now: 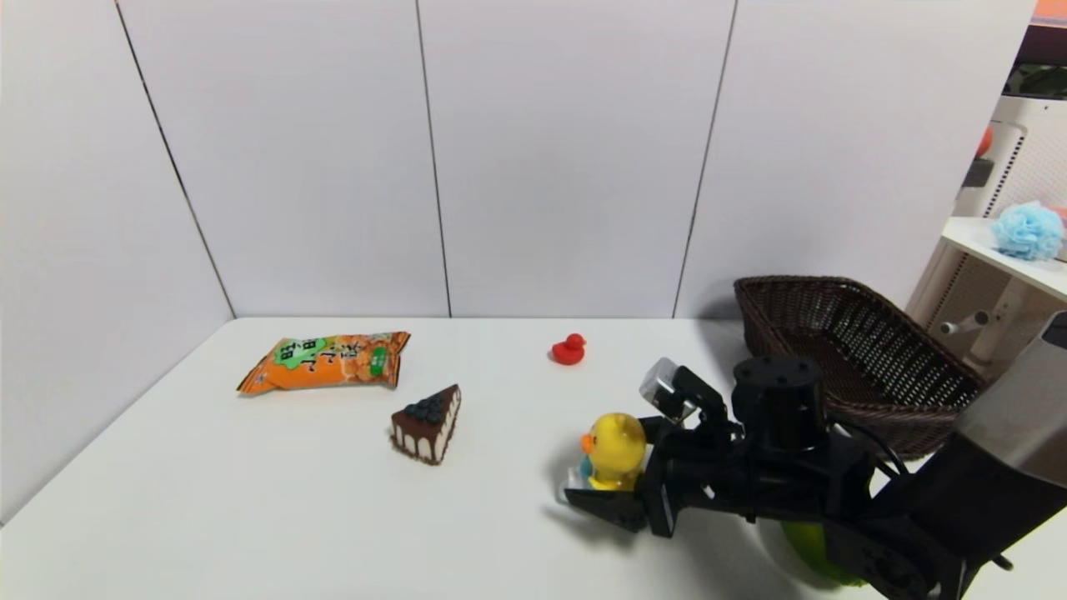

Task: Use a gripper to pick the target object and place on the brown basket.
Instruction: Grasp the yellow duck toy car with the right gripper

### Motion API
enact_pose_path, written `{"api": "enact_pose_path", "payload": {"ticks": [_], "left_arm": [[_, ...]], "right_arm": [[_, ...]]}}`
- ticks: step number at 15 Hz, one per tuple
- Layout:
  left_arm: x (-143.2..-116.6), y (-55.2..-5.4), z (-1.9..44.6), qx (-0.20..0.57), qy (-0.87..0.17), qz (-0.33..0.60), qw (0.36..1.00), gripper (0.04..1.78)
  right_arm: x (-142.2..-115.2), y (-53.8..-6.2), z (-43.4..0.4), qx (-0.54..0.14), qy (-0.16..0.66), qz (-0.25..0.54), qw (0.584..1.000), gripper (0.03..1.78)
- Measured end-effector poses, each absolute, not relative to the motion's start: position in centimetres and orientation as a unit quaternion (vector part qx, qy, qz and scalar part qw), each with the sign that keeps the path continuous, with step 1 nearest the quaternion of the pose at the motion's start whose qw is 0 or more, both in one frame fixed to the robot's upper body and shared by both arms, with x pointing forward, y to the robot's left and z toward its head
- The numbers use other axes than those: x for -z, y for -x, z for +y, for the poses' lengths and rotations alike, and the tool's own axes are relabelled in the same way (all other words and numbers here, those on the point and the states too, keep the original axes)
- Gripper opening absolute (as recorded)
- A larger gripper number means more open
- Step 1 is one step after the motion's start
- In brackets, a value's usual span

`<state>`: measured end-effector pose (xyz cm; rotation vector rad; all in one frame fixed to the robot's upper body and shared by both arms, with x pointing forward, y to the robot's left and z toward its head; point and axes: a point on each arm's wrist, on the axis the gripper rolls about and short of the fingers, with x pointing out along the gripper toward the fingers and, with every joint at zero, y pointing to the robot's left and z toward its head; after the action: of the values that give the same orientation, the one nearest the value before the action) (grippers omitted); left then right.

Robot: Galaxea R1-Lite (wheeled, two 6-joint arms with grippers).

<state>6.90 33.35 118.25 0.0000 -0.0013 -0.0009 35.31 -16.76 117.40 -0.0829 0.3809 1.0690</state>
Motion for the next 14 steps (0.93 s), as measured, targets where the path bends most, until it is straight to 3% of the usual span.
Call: {"api": "enact_pose_path", "payload": {"ticks": [6, 14], "left_arm": [[-118.2, -6.9, 33.4, 0.000, 0.000, -0.001, 1.000, 1.69], [-118.2, -6.9, 33.4, 0.000, 0.000, -0.001, 1.000, 1.69]], "right_arm": [[-116.1, -36.0, -16.4, -0.504, 0.039, 0.182, 0.843, 1.70], [-116.6, -36.5, -16.5, -0.496, 0.017, 0.162, 0.853, 1.70]]}}
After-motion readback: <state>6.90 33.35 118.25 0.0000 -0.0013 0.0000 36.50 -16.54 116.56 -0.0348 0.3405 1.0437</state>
